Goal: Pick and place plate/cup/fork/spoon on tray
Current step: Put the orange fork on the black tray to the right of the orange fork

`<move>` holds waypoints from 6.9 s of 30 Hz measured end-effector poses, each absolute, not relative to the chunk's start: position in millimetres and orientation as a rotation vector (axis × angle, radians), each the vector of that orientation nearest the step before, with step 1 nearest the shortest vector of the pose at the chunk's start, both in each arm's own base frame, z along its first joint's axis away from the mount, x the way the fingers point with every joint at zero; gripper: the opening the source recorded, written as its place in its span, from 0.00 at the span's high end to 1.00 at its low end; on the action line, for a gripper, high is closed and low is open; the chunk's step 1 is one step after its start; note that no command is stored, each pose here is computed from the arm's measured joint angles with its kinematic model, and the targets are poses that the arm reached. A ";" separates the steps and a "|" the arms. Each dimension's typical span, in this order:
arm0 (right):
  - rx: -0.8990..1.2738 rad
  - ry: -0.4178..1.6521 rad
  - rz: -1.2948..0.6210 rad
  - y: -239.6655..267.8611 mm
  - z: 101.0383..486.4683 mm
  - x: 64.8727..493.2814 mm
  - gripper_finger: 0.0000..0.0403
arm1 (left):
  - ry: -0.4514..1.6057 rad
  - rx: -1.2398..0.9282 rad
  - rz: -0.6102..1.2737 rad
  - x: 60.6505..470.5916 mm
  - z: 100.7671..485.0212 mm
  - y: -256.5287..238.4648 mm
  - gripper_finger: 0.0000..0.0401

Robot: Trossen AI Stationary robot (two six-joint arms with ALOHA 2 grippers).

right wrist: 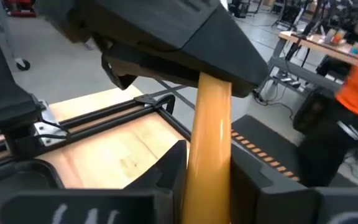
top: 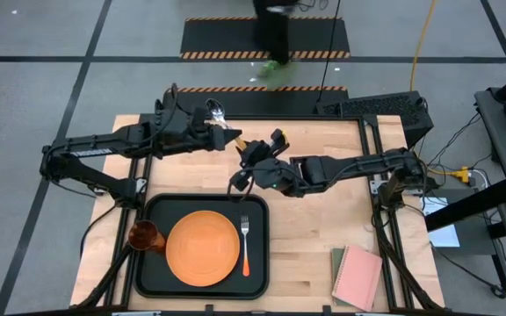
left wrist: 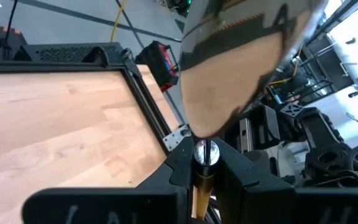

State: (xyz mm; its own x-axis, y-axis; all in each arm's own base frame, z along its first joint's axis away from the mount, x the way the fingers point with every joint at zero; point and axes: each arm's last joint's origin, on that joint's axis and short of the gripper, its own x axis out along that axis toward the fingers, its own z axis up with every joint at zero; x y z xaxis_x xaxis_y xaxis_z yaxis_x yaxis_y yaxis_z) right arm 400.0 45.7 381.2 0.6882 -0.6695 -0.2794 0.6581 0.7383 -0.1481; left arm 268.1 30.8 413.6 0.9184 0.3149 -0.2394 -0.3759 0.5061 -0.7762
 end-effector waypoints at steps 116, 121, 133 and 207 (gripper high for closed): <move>0.158 0.764 0.089 52.2 114.6 410.5 0.62 | 1.020 -0.789 0.376 221.1 336.9 -38.3 0.80; 0.109 0.708 0.066 52.3 118.5 413.6 0.62 | 0.975 -0.794 0.404 223.0 338.1 -38.5 0.80; 0.106 0.691 0.120 79.2 108.9 413.6 0.63 | 0.944 -0.750 0.416 224.3 338.9 -37.3 0.80; 0.205 0.624 -0.166 52.1 169.9 403.0 0.99 | 0.984 -0.731 0.342 224.3 338.8 -38.6 0.79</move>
